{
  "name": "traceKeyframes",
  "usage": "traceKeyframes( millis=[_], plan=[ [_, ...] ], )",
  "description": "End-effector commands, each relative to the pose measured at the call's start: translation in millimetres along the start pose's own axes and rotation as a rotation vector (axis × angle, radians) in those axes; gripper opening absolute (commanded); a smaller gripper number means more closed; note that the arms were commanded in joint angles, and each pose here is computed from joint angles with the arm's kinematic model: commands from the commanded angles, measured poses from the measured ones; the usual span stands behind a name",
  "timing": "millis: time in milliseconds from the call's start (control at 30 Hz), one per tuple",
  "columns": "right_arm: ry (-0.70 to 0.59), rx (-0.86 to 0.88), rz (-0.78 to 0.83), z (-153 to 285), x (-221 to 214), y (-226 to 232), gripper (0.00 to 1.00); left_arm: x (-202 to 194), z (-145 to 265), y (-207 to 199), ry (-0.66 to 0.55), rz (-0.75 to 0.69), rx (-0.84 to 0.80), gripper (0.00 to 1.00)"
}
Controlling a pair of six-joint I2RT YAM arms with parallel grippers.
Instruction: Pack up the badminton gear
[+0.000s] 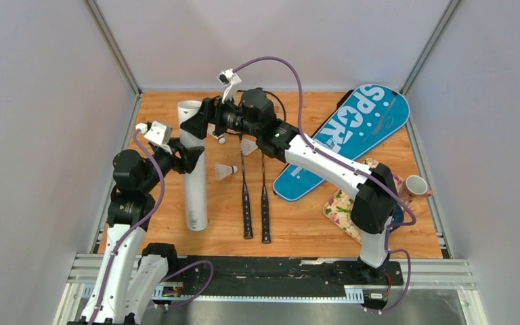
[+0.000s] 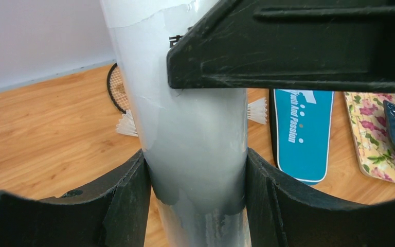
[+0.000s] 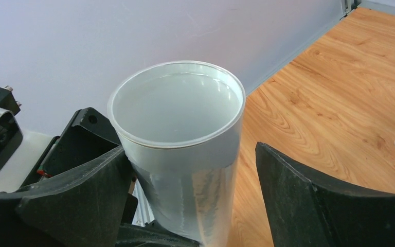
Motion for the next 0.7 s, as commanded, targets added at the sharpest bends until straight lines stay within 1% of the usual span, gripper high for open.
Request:
traceKeyframes(
  millis=[0,33,100,133,200,300,333,367,400,433,467,500,533,567,633,667],
  plan=[
    [-0.089,0.038,0.042,-9,16,10,0.87,18,2,-8,-0.074,-0.072,-0.037,0.44],
    [-0.088,0.036,0.044,-10,14,10,0.83,18,2,-7,-0.074,-0.075,-0.031,0.44],
    [-0.113,0.044,0.057,-9,16,12,0.81,19,3,-4,-0.074,-0.068,-0.006,0.45],
    [-0.128,0.044,0.075,-8,19,14,0.77,19,3,-3,-0.073,-0.061,0.002,0.48],
    [-0.154,0.041,0.097,-8,16,16,0.74,17,3,0,-0.073,-0.030,0.035,0.50],
    [-0.210,0.041,0.119,-6,14,18,0.70,13,4,7,-0.067,0.043,0.092,0.57],
    [-0.227,0.030,0.123,-6,14,17,0.66,12,4,8,-0.067,0.066,0.102,0.64],
    [-0.259,0.027,0.132,-5,19,18,0.64,8,4,9,-0.062,0.103,0.117,0.66],
    [-0.260,0.021,0.131,-6,13,18,0.62,5,3,10,-0.057,0.121,0.124,0.66],
    [-0.270,0.013,0.129,-7,14,17,0.54,3,4,11,-0.054,0.136,0.129,0.68],
    [-0.293,0.021,0.132,-8,16,18,0.52,0,4,14,-0.051,0.158,0.150,0.70],
    [-0.295,0.026,0.133,-8,12,20,0.50,-1,4,15,-0.050,0.173,0.164,0.73],
    [-0.308,0.020,0.134,-8,12,21,0.49,-3,5,18,-0.051,0.190,0.184,0.79],
    [-0.337,0.023,0.138,-7,15,24,0.48,-4,6,21,-0.050,0.219,0.215,0.81],
    [-0.351,-0.002,0.145,-6,11,25,0.42,-4,7,20,-0.049,0.237,0.216,0.88],
    [-0.368,-0.010,0.149,-6,13,26,0.41,-4,8,18,-0.049,0.260,0.220,0.90]
  ],
)
Point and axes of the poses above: each gripper's point midway between its finger pads, its own z axis back along the fingers, its own y axis along the line the jaws close on, x = y × z, the point moved 4 cm from there along z, back along the fingers, and after that the axes turned 15 degrees about z, right-handed, at the moved point
